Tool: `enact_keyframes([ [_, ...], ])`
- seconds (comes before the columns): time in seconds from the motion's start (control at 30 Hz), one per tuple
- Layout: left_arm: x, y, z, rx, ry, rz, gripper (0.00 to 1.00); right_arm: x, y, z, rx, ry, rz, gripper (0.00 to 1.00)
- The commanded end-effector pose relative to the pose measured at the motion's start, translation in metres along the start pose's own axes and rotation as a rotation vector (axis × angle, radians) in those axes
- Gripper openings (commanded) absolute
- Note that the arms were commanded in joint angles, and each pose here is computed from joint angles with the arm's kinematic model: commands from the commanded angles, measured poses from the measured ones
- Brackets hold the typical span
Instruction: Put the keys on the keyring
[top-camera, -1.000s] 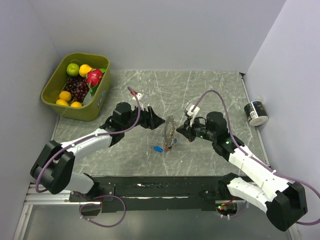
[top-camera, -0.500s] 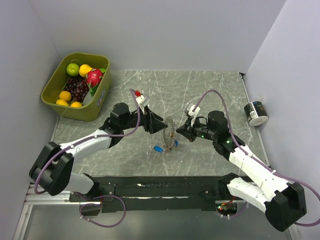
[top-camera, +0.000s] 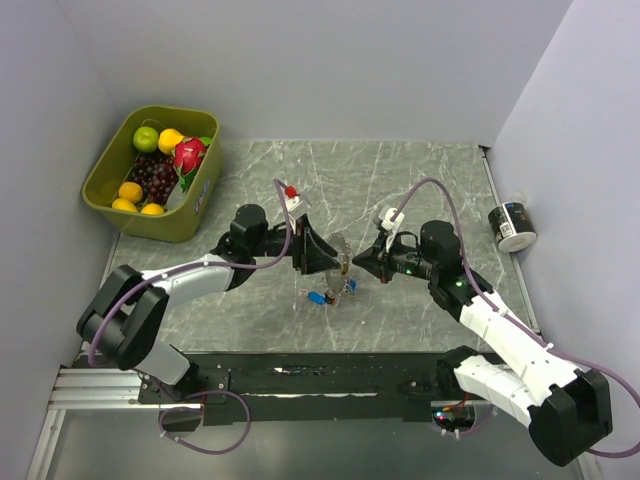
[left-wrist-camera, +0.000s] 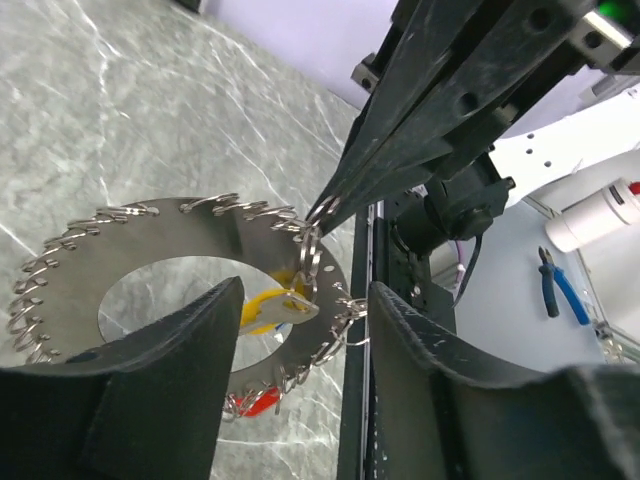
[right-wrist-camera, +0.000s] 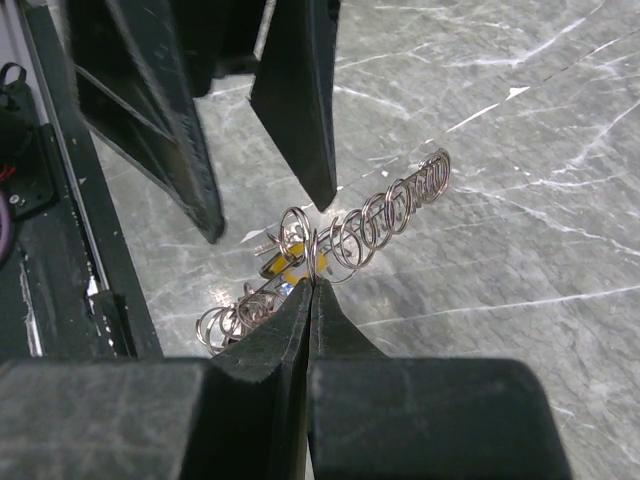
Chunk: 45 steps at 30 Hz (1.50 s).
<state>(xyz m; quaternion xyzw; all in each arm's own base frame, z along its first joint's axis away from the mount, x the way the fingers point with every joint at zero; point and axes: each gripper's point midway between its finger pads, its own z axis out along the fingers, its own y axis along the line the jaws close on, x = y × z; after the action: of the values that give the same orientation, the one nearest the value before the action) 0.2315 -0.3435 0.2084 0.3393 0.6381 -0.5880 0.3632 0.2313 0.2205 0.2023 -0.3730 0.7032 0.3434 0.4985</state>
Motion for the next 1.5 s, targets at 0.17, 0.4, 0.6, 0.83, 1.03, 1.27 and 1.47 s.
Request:
enact_keyframes([
  [0.17, -0.026, -0.015, 0.01, 0.098, -0.022, 0.063, 0.49, -0.044, 0.004, -0.005, -0.02, -0.128, -0.065, 0.0],
  [0.4, -0.024, -0.016, 0.013, 0.106, -0.016, 0.049, 0.37, -0.043, 0.004, -0.004, -0.025, -0.127, -0.054, 0.0],
  [0.6, -0.017, -0.018, 0.017, 0.106, 0.025, 0.047, 0.28, -0.044, 0.003, -0.007, -0.012, -0.132, -0.05, 0.0],
  [0.83, -0.015, -0.019, 0.019, 0.094, 0.045, 0.054, 0.01, -0.046, 0.0, -0.008, 0.013, -0.139, -0.032, 0.0],
  [1.03, -0.019, -0.022, 0.015, 0.041, 0.057, 0.137, 0.01, -0.053, -0.009, -0.014, 0.051, -0.161, 0.016, 0.16],
  [1.27, -0.022, -0.019, 0.01, -0.004, 0.085, 0.23, 0.01, -0.066, -0.018, -0.027, 0.045, -0.235, 0.108, 0.8],
  [1.47, -0.023, -0.016, 0.007, -0.032, 0.096, 0.302, 0.01, -0.078, 0.001, -0.036, -0.064, -0.311, 0.052, 0.88],
])
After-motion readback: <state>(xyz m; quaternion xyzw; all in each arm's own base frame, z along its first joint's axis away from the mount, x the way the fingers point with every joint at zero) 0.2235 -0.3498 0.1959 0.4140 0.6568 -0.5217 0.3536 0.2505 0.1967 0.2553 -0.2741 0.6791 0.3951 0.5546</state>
